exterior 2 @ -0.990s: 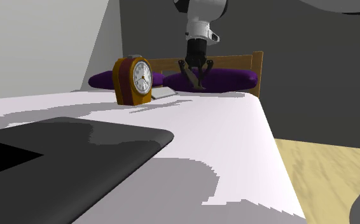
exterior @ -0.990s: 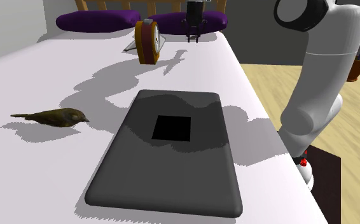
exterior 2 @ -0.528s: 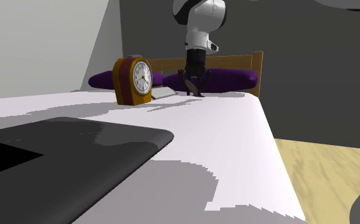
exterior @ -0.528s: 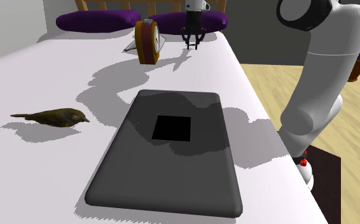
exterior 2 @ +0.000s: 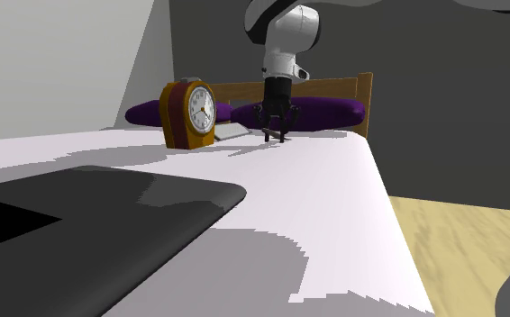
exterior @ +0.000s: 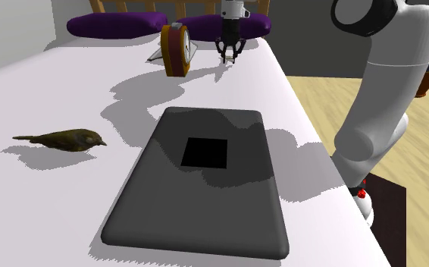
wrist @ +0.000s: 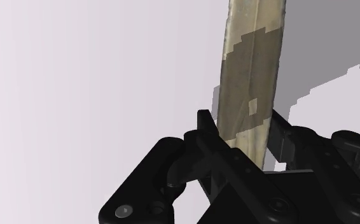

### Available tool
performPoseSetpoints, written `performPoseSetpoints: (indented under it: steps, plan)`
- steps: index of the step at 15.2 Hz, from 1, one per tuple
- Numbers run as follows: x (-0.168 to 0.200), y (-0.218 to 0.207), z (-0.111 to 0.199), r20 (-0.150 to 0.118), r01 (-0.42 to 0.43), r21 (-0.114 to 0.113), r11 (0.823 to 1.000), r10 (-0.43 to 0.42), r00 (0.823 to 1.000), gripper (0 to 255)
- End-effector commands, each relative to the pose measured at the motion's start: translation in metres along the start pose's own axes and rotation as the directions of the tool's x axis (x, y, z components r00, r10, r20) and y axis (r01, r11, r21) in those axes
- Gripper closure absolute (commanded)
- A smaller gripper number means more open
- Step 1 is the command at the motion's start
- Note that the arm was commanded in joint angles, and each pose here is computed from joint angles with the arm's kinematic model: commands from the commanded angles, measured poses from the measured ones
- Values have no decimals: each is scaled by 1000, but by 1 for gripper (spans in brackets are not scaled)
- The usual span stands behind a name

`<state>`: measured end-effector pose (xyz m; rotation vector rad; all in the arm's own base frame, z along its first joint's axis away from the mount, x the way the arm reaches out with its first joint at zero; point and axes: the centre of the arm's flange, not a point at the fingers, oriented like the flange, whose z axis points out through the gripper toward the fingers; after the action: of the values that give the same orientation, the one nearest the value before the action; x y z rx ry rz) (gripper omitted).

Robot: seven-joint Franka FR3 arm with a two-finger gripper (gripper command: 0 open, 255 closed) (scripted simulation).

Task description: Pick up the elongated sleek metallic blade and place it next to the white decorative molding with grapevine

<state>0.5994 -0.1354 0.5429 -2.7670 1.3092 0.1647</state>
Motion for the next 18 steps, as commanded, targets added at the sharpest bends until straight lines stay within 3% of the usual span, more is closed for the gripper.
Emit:
performPoseSetpoints:
  steps: [1,2,3,8,12,18]
  plan:
    - [0,0,0,0,0,0,1000,0,1000,255]
    - [0,0,0,0,0,0,1000,0,1000,255]
    - [0,0,0,0,0,0,1000,0,1000,0]
    - [0,0,0,0,0,0,1000,0,1000,0]
    - [0,0,-50,0,0,0,1000,0,1000,0]
    - [0,0,-50,0,0,0,1000,0,1000,0]
